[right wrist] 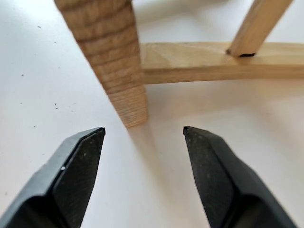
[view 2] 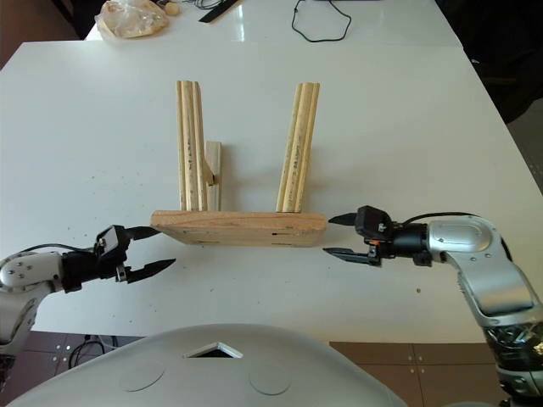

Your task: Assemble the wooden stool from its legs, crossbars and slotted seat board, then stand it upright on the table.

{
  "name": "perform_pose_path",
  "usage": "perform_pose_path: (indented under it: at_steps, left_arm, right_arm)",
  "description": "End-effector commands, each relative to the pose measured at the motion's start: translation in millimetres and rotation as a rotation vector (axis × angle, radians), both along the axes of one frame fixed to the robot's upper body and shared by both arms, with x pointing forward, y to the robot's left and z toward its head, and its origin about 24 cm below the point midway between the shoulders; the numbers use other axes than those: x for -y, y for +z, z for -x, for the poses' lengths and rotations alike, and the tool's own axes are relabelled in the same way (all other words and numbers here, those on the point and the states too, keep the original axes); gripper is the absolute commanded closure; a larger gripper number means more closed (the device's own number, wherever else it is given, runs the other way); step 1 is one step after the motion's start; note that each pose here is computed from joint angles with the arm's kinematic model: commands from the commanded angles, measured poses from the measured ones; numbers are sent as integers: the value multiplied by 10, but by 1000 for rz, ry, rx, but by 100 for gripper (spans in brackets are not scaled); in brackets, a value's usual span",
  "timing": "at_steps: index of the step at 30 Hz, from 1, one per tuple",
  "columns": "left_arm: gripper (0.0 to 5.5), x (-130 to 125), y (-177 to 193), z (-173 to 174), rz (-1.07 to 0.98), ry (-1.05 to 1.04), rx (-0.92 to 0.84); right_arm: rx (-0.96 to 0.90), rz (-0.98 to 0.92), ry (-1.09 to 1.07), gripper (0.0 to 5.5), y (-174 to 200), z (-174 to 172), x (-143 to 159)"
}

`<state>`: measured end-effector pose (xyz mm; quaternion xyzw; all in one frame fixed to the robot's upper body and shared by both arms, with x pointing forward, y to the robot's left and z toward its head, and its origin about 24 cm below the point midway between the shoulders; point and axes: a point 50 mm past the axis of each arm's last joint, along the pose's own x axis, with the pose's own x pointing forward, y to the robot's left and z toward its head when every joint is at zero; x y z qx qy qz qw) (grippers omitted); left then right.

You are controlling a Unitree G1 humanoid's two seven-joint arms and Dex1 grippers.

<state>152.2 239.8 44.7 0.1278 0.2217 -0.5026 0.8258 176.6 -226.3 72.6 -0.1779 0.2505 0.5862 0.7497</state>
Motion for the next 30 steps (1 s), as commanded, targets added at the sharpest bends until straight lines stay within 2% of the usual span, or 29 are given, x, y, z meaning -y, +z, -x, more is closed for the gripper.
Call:
perform_pose_path:
  at_steps: [1,12,17,30]
  left_arm:
    - [180,46,-100,-82,-5,-20,29]
    - [180,217,-263,-207,19,-78,50]
    - [180,219,-317,-221,2,-109,49]
    - [370,123,-301,-189,-22,-162,0]
  right_arm:
    - [3,-11,25,244,-79,-116,-63]
    - [-47,-16,97,244,-290,-189,-196]
    - [-42,7,114,244,-341,-221,-201]
    - [-19,40,142,244,-404,-262,-170]
